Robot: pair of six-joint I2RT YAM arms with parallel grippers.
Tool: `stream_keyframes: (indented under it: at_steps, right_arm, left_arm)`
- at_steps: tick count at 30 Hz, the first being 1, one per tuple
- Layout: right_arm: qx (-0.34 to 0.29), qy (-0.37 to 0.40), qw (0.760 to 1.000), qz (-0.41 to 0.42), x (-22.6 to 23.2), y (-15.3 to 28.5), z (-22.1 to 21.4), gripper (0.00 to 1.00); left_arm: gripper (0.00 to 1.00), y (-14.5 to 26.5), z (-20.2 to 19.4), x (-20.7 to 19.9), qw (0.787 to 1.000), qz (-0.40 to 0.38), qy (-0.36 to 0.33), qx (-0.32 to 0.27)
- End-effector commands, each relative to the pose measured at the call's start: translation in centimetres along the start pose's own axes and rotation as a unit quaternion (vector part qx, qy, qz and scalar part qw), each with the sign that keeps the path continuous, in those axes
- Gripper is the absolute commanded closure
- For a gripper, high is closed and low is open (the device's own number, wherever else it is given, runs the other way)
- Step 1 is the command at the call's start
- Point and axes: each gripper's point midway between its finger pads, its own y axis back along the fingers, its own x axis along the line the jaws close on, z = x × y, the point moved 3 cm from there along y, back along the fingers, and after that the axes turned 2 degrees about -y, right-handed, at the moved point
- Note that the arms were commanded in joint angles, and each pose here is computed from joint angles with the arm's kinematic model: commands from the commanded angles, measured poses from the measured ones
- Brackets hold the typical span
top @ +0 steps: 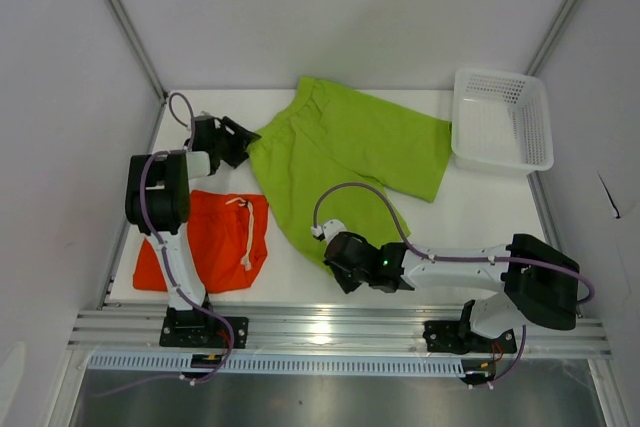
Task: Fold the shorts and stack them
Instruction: Fold the shorts
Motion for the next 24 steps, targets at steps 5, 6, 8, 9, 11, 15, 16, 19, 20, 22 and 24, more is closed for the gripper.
stream_keyframes:
  at_steps: [5,6,8,9,11,15,16,19,20,22,24]
  right_arm:
    - [-0.031,-0.018,0.999,0.021,0.7,0.7,1.2,1.00]
    - [-0.034,-0.018,0.999,0.025,0.8,0.9,1.4,1.00]
    - [-0.032,-0.016,0.999,0.028,1.0,1.0,1.2,1.00]
    - [-0.032,-0.014,0.999,0.030,1.0,1.0,1.2,1.00]
    - [-0.032,-0.007,0.999,0.033,1.3,1.1,1.1,1.00]
    - [-0.033,0.001,0.999,0.038,1.8,1.3,1.1,1.00]
    - [-0.034,0.003,0.999,0.041,2.0,1.4,1.1,1.00]
    - [-0.039,0.021,0.997,0.058,2.9,1.9,1.2,1.00]
    - [-0.043,0.028,0.997,0.065,3.2,2.2,1.3,1.00]
    - [-0.043,0.052,0.994,0.083,4.4,2.8,1.4,1.00]
    - [-0.042,0.079,0.990,0.108,5.9,3.7,1.0,1.00]
  left_arm:
    - [0.33,-0.8,0.6,0.3,0.998,-0.005,0.050,-0.024]
    - [0.36,-0.9,0.7,0.4,0.998,-0.004,0.053,-0.028]
    - [0.40,-1.3,1.0,0.4,0.998,-0.008,0.057,-0.039]
    - [0.45,-1.4,1.2,0.2,0.997,-0.014,0.064,-0.041]
    - [0.51,-1.9,1.4,0.0,0.996,-0.021,0.068,-0.045]
    - [0.70,-2.0,2.1,-0.4,0.996,-0.023,0.062,-0.056]
    - [0.72,-1.8,2.3,-0.5,0.996,-0.019,0.054,-0.061]
    - [0.82,-0.6,3.3,-0.7,0.997,0.013,0.021,-0.079]
    - [0.85,-0.2,3.7,-0.6,0.996,0.027,0.011,-0.089]
    - [0.96,1.3,4.3,-0.8,0.994,0.054,-0.020,-0.095]
    - [1.00,2.3,4.8,-0.4,0.990,0.084,-0.048,-0.104]
